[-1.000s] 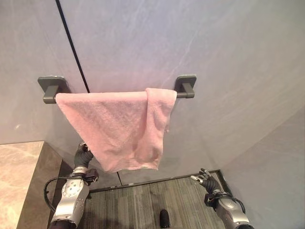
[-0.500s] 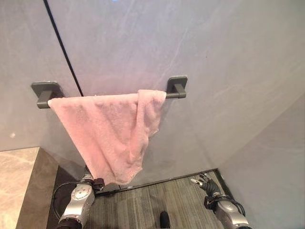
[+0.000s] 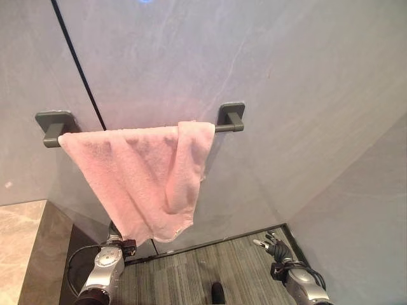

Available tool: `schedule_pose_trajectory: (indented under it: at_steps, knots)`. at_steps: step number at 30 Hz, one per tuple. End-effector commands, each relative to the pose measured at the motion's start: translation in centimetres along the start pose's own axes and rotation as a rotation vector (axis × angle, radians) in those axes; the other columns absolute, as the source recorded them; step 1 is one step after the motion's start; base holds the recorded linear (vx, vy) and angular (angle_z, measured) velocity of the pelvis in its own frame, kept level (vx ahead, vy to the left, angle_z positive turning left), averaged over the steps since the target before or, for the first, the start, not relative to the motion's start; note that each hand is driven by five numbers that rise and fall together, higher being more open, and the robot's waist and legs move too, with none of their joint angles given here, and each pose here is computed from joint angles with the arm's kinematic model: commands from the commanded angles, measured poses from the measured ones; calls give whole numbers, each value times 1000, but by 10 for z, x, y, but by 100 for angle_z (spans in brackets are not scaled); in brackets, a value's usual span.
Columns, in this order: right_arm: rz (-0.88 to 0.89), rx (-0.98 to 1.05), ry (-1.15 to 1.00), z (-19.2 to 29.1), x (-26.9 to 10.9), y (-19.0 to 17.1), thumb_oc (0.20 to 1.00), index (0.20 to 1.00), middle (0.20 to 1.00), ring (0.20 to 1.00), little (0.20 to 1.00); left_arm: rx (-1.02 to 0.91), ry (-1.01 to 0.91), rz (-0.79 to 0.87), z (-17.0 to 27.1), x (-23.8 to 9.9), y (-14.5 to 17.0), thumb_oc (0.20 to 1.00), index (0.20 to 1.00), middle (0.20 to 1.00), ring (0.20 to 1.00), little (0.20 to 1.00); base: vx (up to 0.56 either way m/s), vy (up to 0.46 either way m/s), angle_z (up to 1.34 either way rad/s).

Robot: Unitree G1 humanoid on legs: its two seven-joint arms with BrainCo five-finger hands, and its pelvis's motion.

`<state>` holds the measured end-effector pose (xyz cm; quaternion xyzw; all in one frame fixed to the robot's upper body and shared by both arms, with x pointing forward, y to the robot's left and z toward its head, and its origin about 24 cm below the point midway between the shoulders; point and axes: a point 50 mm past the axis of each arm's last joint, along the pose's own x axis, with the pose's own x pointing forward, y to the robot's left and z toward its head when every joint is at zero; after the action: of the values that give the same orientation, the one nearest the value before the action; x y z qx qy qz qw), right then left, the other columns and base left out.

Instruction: Put brush and paste in cup on sink, flatten towel.

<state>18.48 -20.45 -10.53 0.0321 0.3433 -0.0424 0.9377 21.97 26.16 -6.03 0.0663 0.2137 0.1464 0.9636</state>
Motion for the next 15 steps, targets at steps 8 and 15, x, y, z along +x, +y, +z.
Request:
schedule_pose_trajectory:
  at_steps: [8, 15]
  knots:
    - [11, -20, -121, 30, 11, 9, 1000, 1000, 1000, 1000, 1000, 111, 18, 45, 2, 11, 6, 200, 200, 200, 200, 200, 0, 0, 0]
    - [7, -17, -121, 28, 10, 10, 1000, 1000, 1000, 1000, 1000, 126, -31, 64, 12, 13, 4, 1000, 1000, 1000, 1000, 1000, 0, 0, 0]
